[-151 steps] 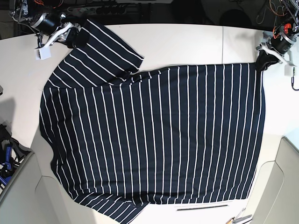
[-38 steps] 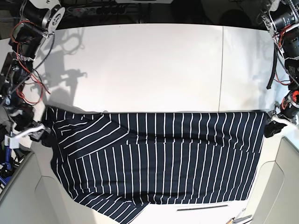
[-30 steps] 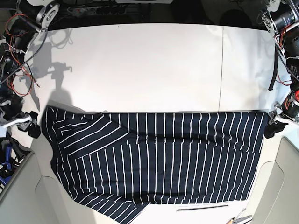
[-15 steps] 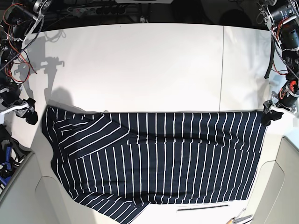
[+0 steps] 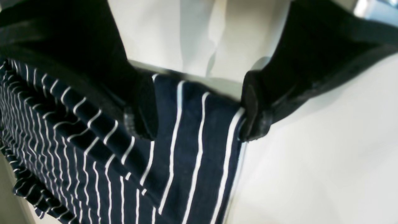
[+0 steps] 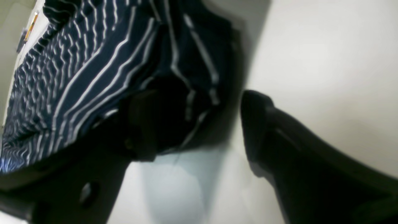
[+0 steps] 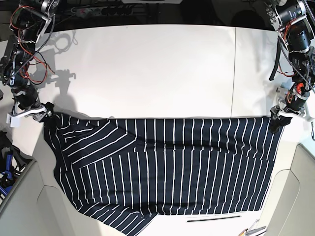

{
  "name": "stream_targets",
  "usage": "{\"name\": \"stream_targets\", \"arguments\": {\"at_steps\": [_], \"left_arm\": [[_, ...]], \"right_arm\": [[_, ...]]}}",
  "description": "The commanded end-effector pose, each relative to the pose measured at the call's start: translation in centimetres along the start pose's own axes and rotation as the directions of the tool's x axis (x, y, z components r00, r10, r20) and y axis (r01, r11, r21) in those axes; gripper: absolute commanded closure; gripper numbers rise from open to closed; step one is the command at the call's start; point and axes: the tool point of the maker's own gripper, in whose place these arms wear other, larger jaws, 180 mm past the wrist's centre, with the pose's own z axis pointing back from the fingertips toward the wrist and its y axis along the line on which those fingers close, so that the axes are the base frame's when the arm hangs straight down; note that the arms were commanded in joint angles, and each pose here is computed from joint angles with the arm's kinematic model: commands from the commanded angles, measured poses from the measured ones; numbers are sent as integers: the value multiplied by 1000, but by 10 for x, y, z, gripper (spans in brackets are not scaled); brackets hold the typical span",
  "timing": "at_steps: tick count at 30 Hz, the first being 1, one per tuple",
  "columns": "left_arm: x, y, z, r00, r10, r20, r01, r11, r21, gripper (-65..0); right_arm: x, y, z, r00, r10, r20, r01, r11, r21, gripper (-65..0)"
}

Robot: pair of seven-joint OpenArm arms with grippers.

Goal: Fold the T-shirt properly
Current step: 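Lower the held edge onto the shirt and release both grippers, then regrasp the folded edge and drag the shirt toward the robot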

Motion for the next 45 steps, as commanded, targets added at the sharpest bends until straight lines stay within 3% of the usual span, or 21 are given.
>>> {"name": "stream_targets", "arguments": {"at_steps": [1,14,16,19,21,23,34,41,45], "left_arm": [[13,-1,0,1000,-16,19,16,1000,-5,-435],[4,-17,-9,999,-30,16,31,999,-38,-417],[3,-21,-11,999,-41,17,41,998,-47,-348],[3,-25,-13,999,-48,16,49,997,-55,-168],[5,-24,-13,999,-49,18,50,997,-55,-72],[6,-24,-13,998,-51,20,52,997,-54,0],[24,-21,-6,994,-105,8,105,992,-72,0],[32,-16,2,999,-53,-14,51,995,-91,0],[23,-19,3,997,-29,-75,21,994,-109,0]], "right_arm": [[12,5,-3,1000,20,17,-20,1000,10,-400],[25,46,-26,998,59,21,-60,994,91,-388],[26,46,-26,998,60,23,-62,994,92,-288],[25,45,-26,997,69,16,-70,994,85,-90],[23,42,-27,996,88,5,-88,994,72,0],[22,42,-26,995,95,2,-95,993,71,0],[17,41,-15,991,118,-61,-113,990,81,0],[25,40,13,989,144,-21,-142,987,77,0],[17,39,25,985,171,-27,-169,983,70,0]]}}
